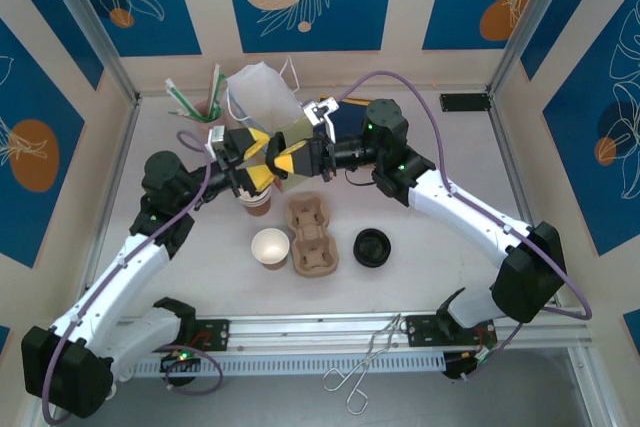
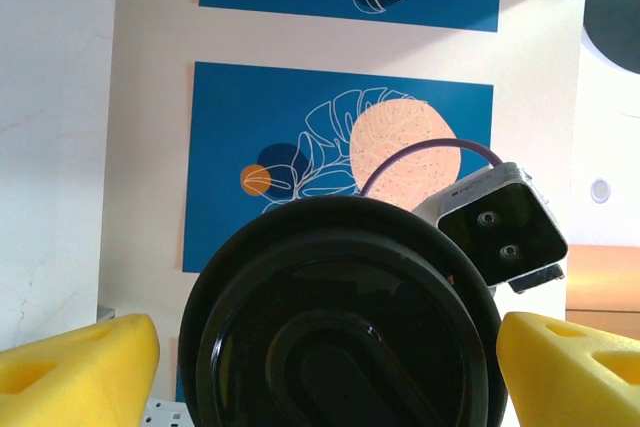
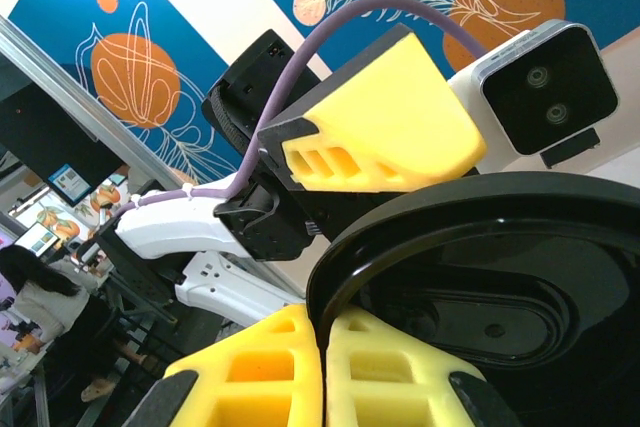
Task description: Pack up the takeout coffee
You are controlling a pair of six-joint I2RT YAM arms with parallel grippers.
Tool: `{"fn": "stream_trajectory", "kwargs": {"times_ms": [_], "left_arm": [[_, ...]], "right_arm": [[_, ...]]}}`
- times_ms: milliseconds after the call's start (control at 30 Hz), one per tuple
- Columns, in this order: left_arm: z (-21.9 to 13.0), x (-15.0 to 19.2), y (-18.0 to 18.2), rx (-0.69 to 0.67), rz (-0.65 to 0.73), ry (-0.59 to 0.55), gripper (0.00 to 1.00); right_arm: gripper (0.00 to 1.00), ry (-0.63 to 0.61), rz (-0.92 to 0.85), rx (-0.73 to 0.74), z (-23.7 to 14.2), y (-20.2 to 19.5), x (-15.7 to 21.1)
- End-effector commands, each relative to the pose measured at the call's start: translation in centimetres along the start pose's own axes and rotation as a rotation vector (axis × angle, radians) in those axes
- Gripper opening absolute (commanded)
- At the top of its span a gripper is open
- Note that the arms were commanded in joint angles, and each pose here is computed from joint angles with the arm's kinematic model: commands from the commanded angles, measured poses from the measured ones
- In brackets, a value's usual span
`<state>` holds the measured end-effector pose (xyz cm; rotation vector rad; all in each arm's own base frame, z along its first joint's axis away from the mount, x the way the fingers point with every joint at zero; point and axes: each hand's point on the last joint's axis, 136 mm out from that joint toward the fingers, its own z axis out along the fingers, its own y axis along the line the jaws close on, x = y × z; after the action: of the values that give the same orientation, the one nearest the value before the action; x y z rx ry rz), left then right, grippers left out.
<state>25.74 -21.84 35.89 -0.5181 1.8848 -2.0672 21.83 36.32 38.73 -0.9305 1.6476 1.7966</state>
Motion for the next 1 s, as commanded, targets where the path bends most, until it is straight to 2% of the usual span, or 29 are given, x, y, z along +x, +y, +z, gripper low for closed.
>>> {"fn": "stream_trajectory", "kwargs": {"times_ms": [0, 967], "left_arm": [[-0.2, 0.9, -1.7, 0.046, 0.035, 0.036, 0.87], [0.3, 2.0, -1.7, 0.037, 0.045, 0.071, 0.86]], "right_arm": [[0.06, -0.01, -0.029, -0.004, -0.3, 0.3, -0.9], [0.06, -0.029, -0.023, 0.003, -0.9, 0.3, -1.1]]}}
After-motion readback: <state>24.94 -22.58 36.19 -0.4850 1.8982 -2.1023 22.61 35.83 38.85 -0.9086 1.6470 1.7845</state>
